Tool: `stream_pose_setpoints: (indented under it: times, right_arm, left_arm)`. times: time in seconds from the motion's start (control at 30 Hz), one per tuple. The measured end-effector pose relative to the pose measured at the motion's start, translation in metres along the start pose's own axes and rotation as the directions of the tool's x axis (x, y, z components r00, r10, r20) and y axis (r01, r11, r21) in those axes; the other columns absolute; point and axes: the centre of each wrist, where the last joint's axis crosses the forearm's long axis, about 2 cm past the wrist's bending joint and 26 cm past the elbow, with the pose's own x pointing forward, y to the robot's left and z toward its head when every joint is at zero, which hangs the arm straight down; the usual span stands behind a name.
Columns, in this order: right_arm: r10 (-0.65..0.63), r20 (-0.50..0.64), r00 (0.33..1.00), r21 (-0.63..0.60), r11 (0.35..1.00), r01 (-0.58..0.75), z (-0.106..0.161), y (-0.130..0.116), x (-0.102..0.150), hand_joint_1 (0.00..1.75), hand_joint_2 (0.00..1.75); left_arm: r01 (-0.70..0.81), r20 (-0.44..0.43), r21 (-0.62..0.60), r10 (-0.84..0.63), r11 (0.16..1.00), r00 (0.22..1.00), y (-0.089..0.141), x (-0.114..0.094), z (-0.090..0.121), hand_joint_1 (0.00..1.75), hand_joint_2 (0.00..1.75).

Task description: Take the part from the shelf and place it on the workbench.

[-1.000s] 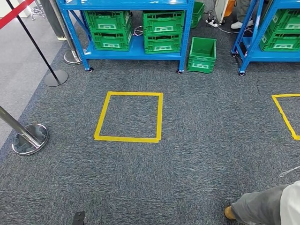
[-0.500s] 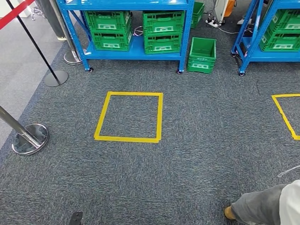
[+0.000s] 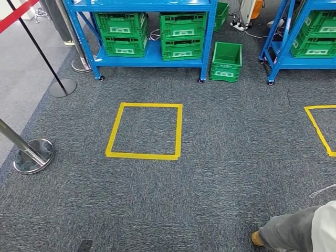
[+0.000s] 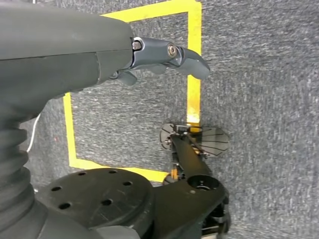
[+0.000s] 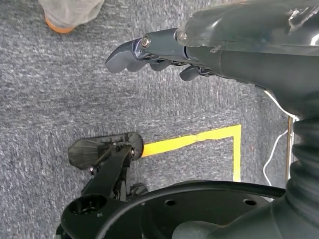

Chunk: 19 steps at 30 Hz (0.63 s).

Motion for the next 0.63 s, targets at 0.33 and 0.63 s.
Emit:
stream_pose_setpoints:
  times: [0.33, 0.63]
  right_arm:
    - [-0.009, -0.041, 0.999, 0.068, 0.998, 0.012, 0.001, -0.009, -0.008, 0.0, 1.75]
    - [-0.01, -0.079, 0.997, 0.133, 0.991, 0.02, 0.002, -0.014, -0.014, 0.0, 1.75]
  left_arm:
    - [0.064, -0.048, -0.05, -0.066, 0.997, 0.997, 0.009, -0.005, 0.001, 0.0, 1.75]
    - [0.107, -0.094, -0.095, -0.116, 0.99, 0.989, 0.015, -0.012, 0.003, 0.0, 1.75]
